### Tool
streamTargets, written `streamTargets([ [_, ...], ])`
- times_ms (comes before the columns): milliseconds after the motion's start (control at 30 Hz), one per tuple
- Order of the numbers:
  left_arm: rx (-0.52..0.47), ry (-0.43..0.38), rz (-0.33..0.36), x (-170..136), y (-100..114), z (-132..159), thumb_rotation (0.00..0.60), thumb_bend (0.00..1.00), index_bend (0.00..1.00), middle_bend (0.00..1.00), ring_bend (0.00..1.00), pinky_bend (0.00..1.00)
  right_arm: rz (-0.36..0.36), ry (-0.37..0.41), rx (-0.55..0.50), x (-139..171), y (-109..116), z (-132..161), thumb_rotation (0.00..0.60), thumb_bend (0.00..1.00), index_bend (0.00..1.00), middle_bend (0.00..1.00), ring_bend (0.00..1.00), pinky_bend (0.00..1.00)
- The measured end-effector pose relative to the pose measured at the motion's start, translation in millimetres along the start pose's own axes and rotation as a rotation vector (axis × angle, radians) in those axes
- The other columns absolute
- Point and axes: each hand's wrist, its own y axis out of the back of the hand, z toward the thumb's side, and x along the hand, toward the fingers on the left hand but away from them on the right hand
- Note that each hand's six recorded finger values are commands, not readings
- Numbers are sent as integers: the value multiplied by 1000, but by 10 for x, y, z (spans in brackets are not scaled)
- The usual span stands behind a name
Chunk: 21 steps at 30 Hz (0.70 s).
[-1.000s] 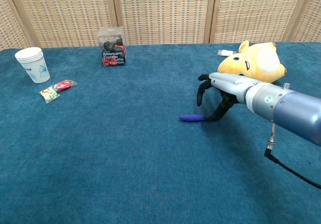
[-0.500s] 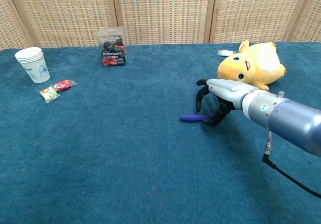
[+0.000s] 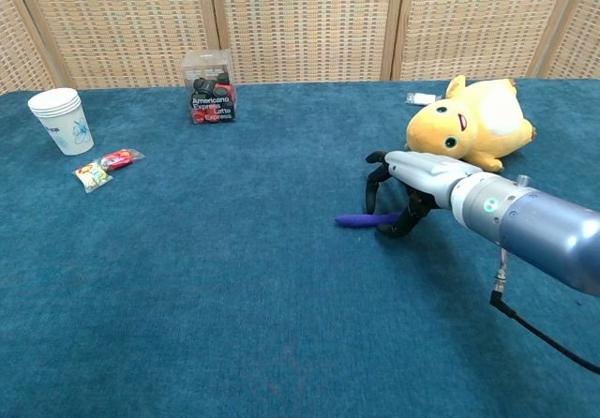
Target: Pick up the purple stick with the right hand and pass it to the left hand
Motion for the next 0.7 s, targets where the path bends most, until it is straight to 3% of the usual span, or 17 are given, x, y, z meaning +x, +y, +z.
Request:
streamTargets([
  [700, 1, 2, -5, 0, -11, -6, 600, 0, 0, 0, 0, 0, 4, -14, -12, -25, -35, -31, 600, 552, 581, 0, 0, 0],
])
